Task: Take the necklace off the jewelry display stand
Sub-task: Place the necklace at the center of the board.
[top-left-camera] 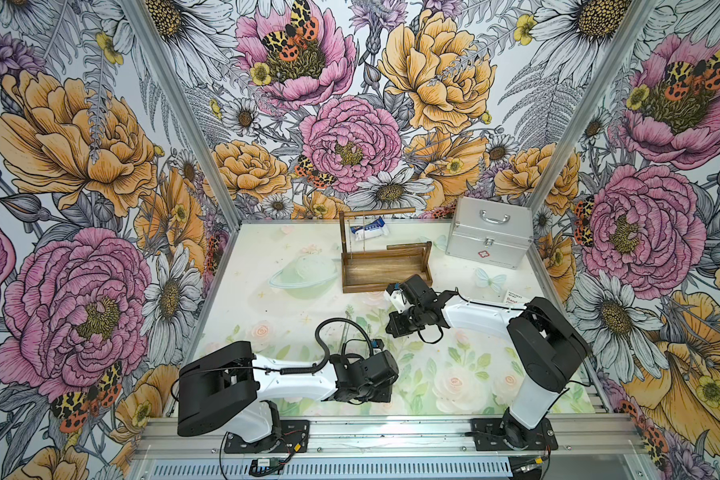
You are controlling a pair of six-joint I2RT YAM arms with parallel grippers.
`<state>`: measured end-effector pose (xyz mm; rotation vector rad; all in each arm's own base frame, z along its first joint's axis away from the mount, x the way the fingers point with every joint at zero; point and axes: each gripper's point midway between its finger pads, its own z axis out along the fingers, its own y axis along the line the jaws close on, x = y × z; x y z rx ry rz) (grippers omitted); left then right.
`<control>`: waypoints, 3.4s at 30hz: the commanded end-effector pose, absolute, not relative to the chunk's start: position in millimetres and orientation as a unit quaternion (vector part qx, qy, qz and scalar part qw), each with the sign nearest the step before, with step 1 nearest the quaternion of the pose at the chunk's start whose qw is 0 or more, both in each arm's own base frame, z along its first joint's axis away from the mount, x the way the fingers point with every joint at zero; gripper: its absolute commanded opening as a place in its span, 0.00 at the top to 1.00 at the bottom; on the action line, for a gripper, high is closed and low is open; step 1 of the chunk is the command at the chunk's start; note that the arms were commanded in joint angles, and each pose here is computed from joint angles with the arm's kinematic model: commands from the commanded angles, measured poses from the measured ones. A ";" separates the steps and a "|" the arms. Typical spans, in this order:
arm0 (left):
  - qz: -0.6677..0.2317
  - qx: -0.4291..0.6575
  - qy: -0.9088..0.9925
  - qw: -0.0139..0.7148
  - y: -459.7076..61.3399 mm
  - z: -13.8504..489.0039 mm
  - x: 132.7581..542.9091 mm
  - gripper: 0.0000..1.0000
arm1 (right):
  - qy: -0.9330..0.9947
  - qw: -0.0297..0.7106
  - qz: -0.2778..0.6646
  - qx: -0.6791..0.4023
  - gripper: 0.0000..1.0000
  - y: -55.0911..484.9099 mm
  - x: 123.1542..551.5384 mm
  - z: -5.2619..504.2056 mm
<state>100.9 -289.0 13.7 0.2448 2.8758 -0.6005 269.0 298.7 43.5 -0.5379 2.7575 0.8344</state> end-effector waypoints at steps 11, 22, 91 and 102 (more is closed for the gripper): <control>-0.171 0.088 0.979 0.070 -265.8 -2.3 76.1 1.00 | 0.935 0.109 0.291 -0.170 1.00 309.1 290.5 39.3; -0.167 0.086 0.979 0.082 -263.7 0.5 78.3 1.00 | 0.938 0.102 0.288 -0.163 1.00 310.9 294.8 31.9; -0.197 0.085 0.966 0.146 -280.8 33.8 105.4 0.81 | 0.932 0.105 0.311 -0.155 0.65 310.1 286.5 52.5; -0.197 0.085 0.966 0.144 -280.8 33.2 105.0 0.81 | 0.951 0.076 0.264 -0.143 0.53 300.3 287.2 38.5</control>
